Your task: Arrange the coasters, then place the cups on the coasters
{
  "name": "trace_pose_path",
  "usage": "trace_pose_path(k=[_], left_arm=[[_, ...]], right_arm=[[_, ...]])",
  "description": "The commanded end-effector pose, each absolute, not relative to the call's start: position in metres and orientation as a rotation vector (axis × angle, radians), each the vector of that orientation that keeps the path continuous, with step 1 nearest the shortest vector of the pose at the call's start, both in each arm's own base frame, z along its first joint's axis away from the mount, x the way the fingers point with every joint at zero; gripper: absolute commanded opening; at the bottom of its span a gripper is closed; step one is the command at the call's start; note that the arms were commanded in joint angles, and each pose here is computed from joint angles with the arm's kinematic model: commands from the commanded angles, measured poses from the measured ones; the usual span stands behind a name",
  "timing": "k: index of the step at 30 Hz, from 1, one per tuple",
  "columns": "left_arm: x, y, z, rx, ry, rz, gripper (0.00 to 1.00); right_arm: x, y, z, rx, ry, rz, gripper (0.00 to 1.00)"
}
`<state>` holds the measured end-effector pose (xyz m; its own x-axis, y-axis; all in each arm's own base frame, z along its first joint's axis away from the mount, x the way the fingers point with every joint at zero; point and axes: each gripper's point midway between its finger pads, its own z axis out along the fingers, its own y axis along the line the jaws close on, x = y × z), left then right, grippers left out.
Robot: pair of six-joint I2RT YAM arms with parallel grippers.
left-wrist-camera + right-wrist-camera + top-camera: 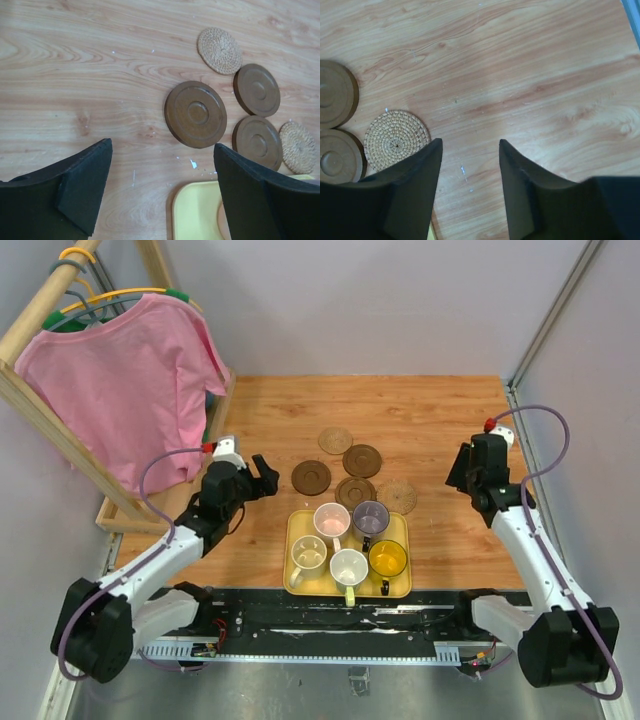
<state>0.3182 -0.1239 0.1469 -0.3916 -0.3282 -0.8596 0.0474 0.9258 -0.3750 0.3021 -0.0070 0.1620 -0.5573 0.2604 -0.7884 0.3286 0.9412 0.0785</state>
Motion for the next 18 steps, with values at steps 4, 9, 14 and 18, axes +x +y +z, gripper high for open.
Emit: trace_pose_path(k=[4,9,14,18], left_arm=[[0.351,-0.153,0.151,-0.139,1.897,-0.506,0.57],[0.369,-0.174,0.136,-0.080,1.940,-0.549,0.01],[0.385,-0.195,0.121,-0.019,1.965,-0.606,0.01],[0.398,-0.216,0.110,0.021,1.993,-0.683,0.00]], right_arm=[[0.333,0.027,0.146,0.325,2.219,0.089,0.27],[0.356,0.065,0.130,0.211,2.294,0.228,0.08],[0.374,0.116,0.109,0.069,2.383,0.384,0.01],[0.383,0.163,0.103,-0.056,2.405,0.533,0.01]])
